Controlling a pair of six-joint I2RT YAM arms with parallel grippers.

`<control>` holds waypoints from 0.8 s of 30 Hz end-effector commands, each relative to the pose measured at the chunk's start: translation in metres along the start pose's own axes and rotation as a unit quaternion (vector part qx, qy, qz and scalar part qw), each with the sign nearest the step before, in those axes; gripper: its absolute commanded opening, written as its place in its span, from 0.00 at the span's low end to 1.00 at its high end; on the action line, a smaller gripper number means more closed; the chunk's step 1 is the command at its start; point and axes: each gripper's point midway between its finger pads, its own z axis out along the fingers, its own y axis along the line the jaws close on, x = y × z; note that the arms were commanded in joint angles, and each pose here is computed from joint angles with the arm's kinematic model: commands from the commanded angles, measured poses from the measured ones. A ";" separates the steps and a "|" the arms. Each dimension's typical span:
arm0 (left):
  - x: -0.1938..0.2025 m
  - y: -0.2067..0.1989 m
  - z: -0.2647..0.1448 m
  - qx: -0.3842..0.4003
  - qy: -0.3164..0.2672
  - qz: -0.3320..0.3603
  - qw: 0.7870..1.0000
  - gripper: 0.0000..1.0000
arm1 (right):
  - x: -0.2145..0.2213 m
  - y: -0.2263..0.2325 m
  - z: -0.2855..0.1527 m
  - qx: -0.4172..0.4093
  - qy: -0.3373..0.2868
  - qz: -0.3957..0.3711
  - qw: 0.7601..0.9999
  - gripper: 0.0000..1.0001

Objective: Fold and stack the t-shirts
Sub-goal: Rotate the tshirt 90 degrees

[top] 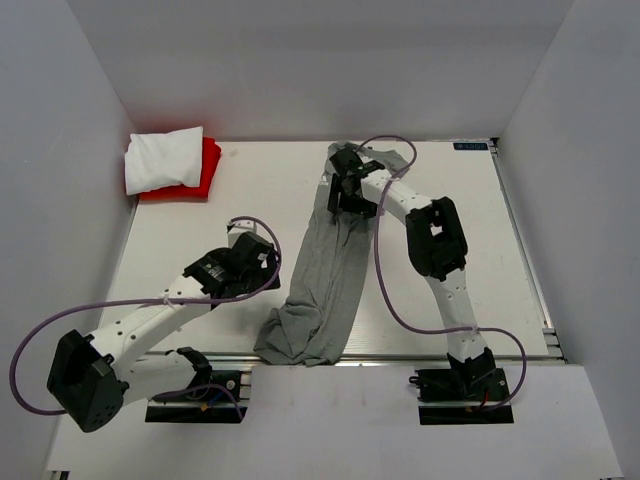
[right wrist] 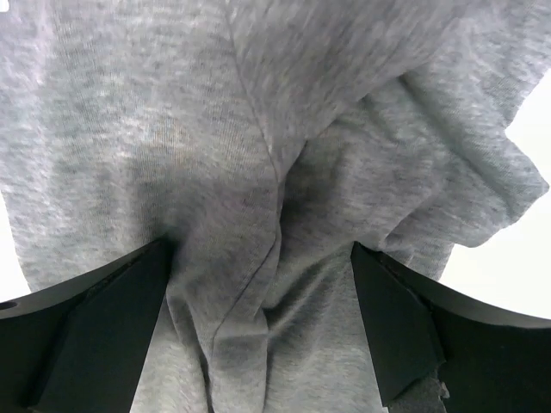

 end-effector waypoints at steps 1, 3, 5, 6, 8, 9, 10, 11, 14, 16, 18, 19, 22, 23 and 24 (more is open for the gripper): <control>-0.023 -0.007 -0.010 0.014 -0.041 -0.028 0.999 1.00 | 0.007 -0.037 0.041 0.056 0.045 0.038 0.997 0.90; -0.029 -0.007 -0.009 0.018 -0.049 -0.028 0.998 1.00 | -0.002 -0.047 0.050 0.057 0.045 0.054 0.996 0.90; -0.035 -0.011 -0.005 0.022 -0.053 -0.022 0.998 1.00 | -0.017 -0.058 0.056 0.048 0.039 0.071 0.996 0.90; -0.036 -0.014 -0.001 0.020 -0.051 -0.010 0.998 1.00 | -0.028 -0.057 0.055 0.040 0.029 0.061 0.997 0.90; -0.044 -0.023 0.002 0.032 -0.051 -0.007 0.998 1.00 | -0.043 -0.065 0.062 0.027 0.020 0.064 0.997 0.90; -0.048 -0.029 0.004 0.039 -0.052 0.006 0.998 1.00 | -0.059 -0.064 0.058 0.019 0.002 0.050 0.999 0.90; -0.047 -0.031 0.013 0.037 -0.038 0.011 0.999 1.00 | -0.070 -0.065 0.059 0.014 -0.012 0.052 0.999 0.90; -0.049 -0.036 0.016 0.041 -0.035 0.016 0.998 1.00 | -0.077 -0.073 0.061 0.016 -0.018 0.053 0.998 0.90; -0.050 -0.049 0.028 0.058 -0.017 0.044 0.997 1.00 | -0.112 -0.071 0.045 -0.016 -0.054 0.042 0.998 0.90; -0.052 -0.060 0.032 0.083 -0.008 0.058 0.995 1.00 | -0.122 -0.068 0.039 -0.049 -0.066 0.027 0.996 0.90; -0.054 -0.070 0.034 0.105 -0.006 0.070 0.992 1.00 | -0.128 -0.049 0.016 -0.101 -0.081 -0.025 0.991 0.90; -0.048 -0.074 0.035 0.120 0.007 0.085 0.989 1.00 | -0.129 -0.044 0.007 -0.110 -0.086 -0.038 0.989 0.90; -0.035 -0.082 0.035 0.153 0.025 0.099 0.983 1.00 | -0.139 -0.021 -0.049 -0.168 -0.123 -0.089 0.974 0.90; -0.034 -0.086 0.031 0.165 0.021 0.102 0.981 1.00 | -0.125 -0.020 -0.049 -0.170 -0.109 -0.102 0.974 0.90; -0.022 -0.084 0.030 0.173 0.036 0.104 0.979 1.00 | -0.122 -0.017 -0.057 -0.177 -0.111 -0.108 0.972 0.90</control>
